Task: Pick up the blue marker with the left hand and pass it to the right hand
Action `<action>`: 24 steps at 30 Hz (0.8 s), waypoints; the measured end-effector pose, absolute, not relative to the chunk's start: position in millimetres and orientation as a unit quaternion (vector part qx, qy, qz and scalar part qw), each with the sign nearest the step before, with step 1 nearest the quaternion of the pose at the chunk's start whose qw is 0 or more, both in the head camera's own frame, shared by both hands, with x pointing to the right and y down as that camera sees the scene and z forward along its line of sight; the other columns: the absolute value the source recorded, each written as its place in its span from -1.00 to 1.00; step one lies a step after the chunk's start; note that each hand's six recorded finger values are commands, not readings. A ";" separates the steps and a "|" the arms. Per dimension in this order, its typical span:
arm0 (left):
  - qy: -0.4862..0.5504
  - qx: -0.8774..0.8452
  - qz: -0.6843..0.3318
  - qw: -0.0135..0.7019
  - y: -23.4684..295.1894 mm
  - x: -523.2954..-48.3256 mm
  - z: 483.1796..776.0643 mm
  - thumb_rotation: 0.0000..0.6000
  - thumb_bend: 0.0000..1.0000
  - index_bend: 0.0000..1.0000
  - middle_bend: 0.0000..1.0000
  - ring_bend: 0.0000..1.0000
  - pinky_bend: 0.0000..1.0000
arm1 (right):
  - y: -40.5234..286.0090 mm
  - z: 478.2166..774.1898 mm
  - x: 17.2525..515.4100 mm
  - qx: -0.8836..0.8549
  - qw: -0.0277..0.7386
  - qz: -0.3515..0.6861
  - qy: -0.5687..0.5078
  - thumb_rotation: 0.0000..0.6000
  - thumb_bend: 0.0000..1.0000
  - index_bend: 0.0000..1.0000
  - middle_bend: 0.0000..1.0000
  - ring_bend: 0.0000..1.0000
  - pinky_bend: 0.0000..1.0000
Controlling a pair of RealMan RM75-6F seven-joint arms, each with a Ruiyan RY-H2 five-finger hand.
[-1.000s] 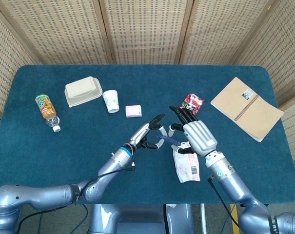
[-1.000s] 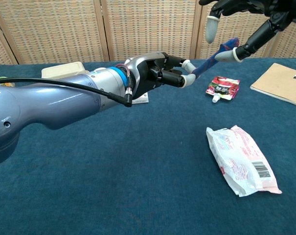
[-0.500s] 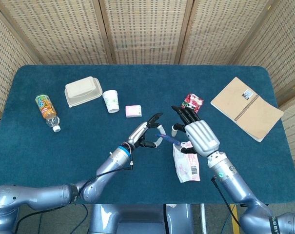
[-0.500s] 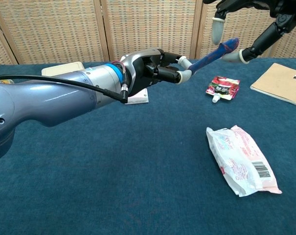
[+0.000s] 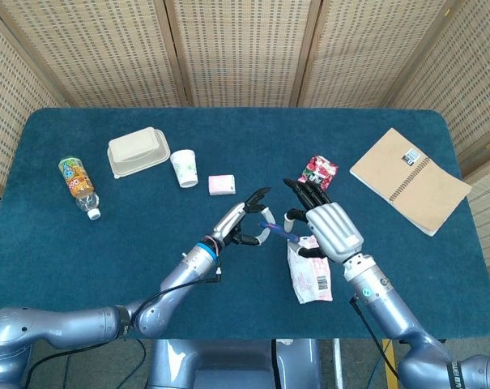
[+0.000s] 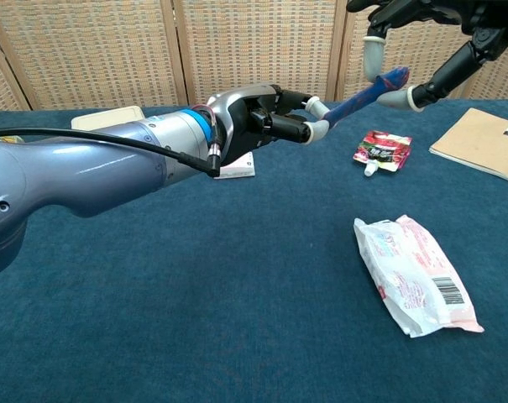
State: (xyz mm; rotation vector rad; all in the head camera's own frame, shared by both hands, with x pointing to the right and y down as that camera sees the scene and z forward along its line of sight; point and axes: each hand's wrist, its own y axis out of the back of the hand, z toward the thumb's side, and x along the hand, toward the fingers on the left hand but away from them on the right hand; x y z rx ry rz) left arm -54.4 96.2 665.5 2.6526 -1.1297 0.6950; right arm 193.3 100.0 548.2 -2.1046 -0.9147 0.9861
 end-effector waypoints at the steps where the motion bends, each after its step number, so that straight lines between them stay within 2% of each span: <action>1: -0.379 0.891 0.233 0.088 96.1 -54.3 665.4 1.00 -0.01 0.56 -1.00 -1.00 -1.00 | 100.1 548.5 193.2 -0.799 0.317 0.375 -0.347 1.00 -0.08 0.15 -0.96 -1.00 -1.00; 15: -0.378 0.892 0.232 0.087 97.3 -53.8 664.9 1.00 -0.01 0.56 -1.00 -1.00 -1.00 | 99.9 549.1 194.9 -0.796 0.326 0.377 -0.343 1.00 0.05 0.27 -0.89 -1.00 -1.00; 20: -0.378 0.892 0.231 0.087 97.7 -53.9 664.1 1.00 -0.01 0.56 -1.00 -1.00 -1.00 | 97.8 547.5 196.1 -0.787 0.355 0.376 -0.338 1.00 0.44 0.43 -0.74 -1.00 -1.00; 24: -0.377 0.893 0.232 0.086 98.3 -54.1 664.2 1.00 -0.01 0.56 -1.00 -1.00 -1.00 | 98.1 546.8 196.5 -0.775 0.389 0.373 -0.329 1.00 0.53 0.47 -0.71 -1.00 -1.00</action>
